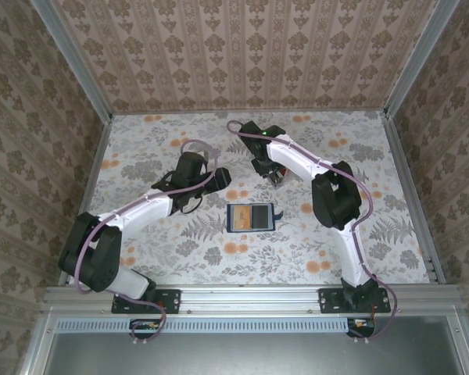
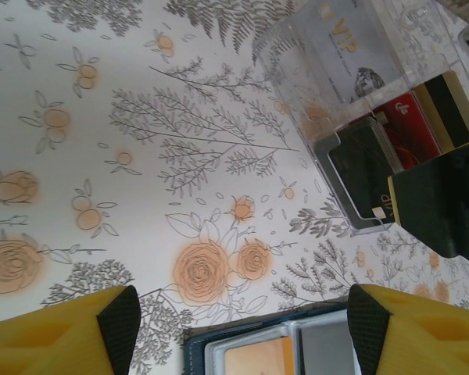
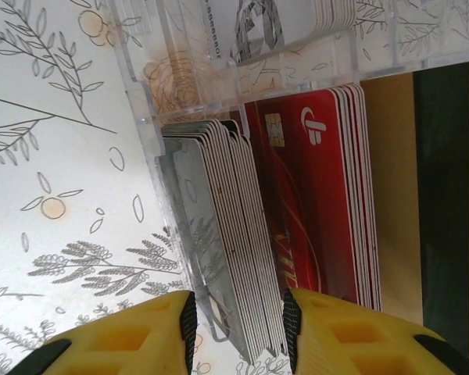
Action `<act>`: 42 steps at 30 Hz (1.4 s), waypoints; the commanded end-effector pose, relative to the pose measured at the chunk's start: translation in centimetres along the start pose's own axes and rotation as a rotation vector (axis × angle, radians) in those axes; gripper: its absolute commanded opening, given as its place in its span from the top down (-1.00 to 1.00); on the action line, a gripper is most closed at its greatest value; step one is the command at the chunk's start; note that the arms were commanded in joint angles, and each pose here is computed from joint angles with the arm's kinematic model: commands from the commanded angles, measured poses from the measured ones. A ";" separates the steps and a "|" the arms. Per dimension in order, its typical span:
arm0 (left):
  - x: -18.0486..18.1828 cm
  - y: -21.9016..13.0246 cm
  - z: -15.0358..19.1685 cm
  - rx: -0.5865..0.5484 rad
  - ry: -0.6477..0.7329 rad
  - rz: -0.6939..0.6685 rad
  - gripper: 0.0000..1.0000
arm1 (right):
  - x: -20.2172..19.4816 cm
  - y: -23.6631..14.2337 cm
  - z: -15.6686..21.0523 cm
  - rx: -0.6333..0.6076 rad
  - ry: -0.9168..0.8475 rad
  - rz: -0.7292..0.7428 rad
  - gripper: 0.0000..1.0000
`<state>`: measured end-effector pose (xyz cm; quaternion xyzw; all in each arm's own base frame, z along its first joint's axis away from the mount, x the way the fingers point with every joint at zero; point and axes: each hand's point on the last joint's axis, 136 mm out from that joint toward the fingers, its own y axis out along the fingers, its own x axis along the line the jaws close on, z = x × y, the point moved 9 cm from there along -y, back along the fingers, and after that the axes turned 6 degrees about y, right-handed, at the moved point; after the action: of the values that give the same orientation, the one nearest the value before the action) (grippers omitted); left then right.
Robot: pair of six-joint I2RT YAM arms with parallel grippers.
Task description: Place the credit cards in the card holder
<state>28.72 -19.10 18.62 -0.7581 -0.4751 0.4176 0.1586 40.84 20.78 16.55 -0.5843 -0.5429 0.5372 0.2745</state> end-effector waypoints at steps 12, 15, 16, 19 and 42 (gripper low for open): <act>0.6 -0.8 -0.2 -0.046 -0.011 -0.013 -0.46 | 1.8 2.1 -0.2 -0.034 -0.143 0.282 0.26; 0.6 -0.7 -0.3 -0.042 -0.011 -0.009 -0.46 | 2.1 2.2 -0.1 -0.057 -0.162 0.339 0.26; 0.6 -0.7 -0.3 -0.042 -0.011 -0.008 -0.46 | 2.1 2.2 -0.1 -0.064 -0.167 0.355 0.30; 0.7 -0.7 -0.3 -0.041 -0.014 -0.008 -0.46 | 1.9 2.0 -0.2 -0.078 -0.165 0.380 0.36; 0.9 -0.3 0.2 -0.014 -0.022 -0.008 -0.45 | 1.0 0.0 -0.5 -0.117 -0.134 0.359 0.59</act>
<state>28.60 -18.42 18.23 -0.7530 -0.4838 0.4177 0.1564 41.27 22.60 14.17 -0.6397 -0.4774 0.5921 0.1107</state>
